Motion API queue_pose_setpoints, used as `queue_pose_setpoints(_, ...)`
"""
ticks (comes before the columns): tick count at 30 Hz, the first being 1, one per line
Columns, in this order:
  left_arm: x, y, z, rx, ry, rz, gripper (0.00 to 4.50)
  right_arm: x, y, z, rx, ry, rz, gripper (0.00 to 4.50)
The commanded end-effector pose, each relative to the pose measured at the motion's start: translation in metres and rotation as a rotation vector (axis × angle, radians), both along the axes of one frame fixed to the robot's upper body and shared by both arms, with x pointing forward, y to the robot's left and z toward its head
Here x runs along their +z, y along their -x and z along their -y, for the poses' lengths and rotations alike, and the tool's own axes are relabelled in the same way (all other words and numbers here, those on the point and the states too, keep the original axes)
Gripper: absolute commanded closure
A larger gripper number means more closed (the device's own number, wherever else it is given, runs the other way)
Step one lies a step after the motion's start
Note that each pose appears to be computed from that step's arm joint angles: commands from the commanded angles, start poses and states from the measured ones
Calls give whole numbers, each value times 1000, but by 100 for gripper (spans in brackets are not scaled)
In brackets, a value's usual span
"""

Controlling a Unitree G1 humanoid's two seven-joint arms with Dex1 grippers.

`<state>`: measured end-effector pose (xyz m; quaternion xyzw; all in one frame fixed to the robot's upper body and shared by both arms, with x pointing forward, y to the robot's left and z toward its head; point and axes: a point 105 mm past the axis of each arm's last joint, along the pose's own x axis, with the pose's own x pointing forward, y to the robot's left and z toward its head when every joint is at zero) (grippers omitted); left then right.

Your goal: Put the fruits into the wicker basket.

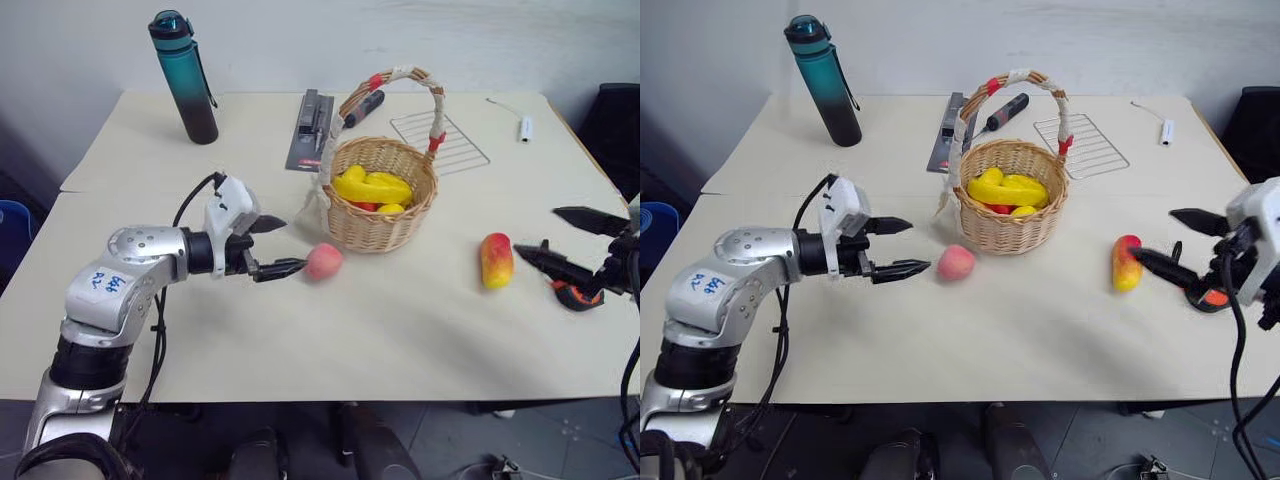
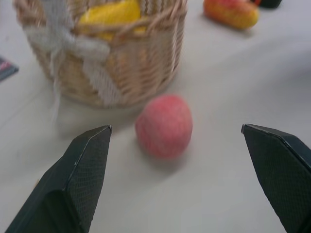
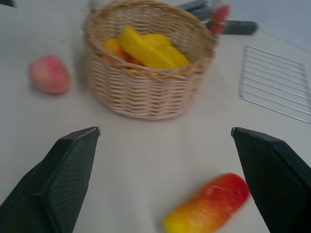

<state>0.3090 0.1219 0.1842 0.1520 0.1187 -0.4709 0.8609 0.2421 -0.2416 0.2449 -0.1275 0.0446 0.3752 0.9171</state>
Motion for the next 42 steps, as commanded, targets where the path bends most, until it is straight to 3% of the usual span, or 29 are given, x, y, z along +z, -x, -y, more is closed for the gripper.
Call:
queue_pose_setpoints(1, -2, -5, 16, -3, -4, 15, 0, 15, 25, -32, 180, 20, 4, 3)
queue_pose_setpoints(11, -46, -49, 51, 2, -45, 14, 0, 10, 35, -66, 248, -1, -4, 3)
queue_pose_setpoints(17, -45, -62, 62, -8, 6, 40, 0, 3, 37, -68, 232, -21, -18, 3)
queue_pose_setpoints(22, -43, -65, 60, -7, 18, 55, 144, -1, 36, -66, 213, -23, -21, 0)
queue_pose_setpoints(25, -40, -62, 57, -17, 26, 65, 205, -1, 35, -67, 213, -28, -19, 0)
queue_pose_setpoints(29, -30, -51, 51, -76, 49, 75, 214, -2, 35, -67, 211, -28, -20, 0)
queue_pose_setpoints(34, 20, -30, 41, -173, 204, 60, 214, 0, 30, -62, 173, -38, 3, 0)
queue_pose_setpoints(38, 72, -25, 68, -250, 305, 92, 214, 3, 14, -58, 80, -31, 69, 0)
queue_pose_setpoints(42, 83, -30, 104, -267, 246, 109, 214, 3, 8, -56, 42, -31, 90, 0)
